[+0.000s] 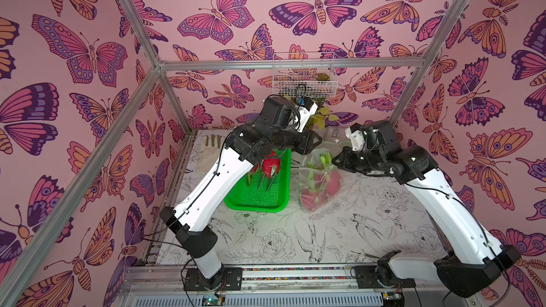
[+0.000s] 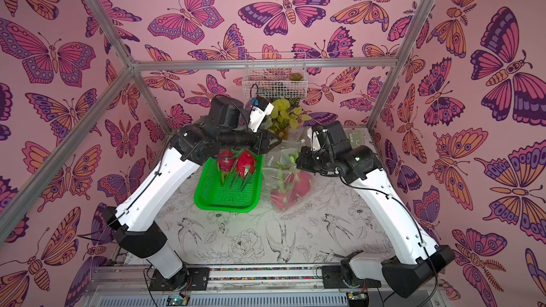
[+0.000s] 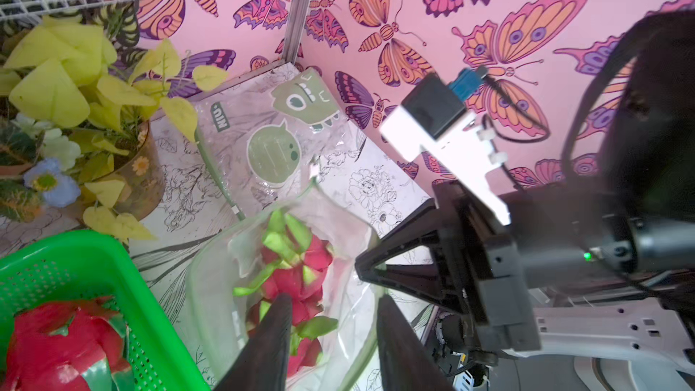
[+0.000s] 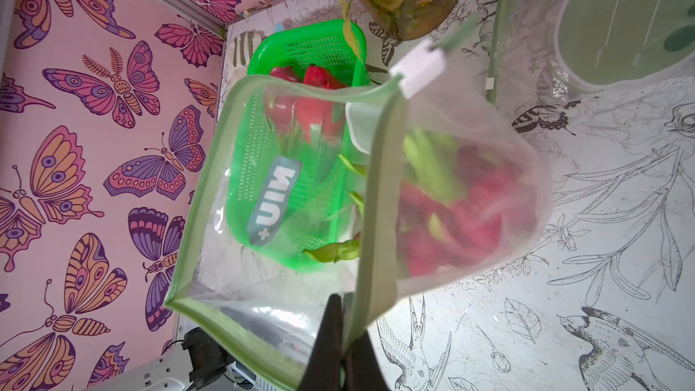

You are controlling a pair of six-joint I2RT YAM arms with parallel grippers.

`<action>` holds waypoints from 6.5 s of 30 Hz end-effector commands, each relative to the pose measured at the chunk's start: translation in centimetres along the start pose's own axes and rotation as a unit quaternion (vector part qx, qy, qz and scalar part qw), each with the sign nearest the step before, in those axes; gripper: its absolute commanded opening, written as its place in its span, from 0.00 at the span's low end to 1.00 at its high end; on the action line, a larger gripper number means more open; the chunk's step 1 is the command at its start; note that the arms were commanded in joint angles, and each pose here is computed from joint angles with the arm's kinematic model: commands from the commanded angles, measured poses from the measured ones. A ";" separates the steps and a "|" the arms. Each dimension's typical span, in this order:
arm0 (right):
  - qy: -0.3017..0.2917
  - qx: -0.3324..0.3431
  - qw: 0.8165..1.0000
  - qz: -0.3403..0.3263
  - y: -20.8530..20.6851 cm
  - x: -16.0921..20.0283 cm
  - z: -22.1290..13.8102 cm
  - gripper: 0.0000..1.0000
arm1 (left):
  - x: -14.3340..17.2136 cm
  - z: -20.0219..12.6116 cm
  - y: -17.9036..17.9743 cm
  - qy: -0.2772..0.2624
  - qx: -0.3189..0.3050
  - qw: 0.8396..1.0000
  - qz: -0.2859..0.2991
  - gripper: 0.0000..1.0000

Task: Open the zip-top bag and take out the dragon fruit
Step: Adjust the zipper food storage bag at the center of the board, then pick up the dragon fruit from the zipper food storage bag.

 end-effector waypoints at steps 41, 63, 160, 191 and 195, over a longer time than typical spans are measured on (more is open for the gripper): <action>-0.012 -0.066 0.996 -0.050 1.2 0.1 1.7 0.00 | 10.9 12.8 4.6 0.244 -0.053 0.966 -0.072 0.54; -0.028 -0.063 0.996 -0.056 0.7 0.1 1.6 0.00 | 13.5 9.9 4.6 0.314 -0.067 0.947 0.023 0.46; -0.050 -0.083 0.946 0.309 -17.1 5.3 6.5 0.65 | 10.8 10.6 5.7 -0.048 -0.102 0.944 -0.309 0.00; 0.050 -0.111 0.972 0.199 -14.0 12.0 15.3 0.71 | 11.7 13.3 8.3 -0.080 -0.110 0.900 -0.414 0.00; 0.051 -0.098 0.977 0.181 -14.7 12.9 16.5 0.73 | 11.5 13.3 8.2 -0.082 -0.105 0.900 -0.415 0.00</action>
Point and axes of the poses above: each gripper's point midway between its finger pads, its own z axis out along the fingers, its own y axis along the line the jaws close on, x = y × z, the point moved 4 cm from there along -z, back along the fingers, and after that the axes turned 7 degrees about z, right-handed, at the moved point
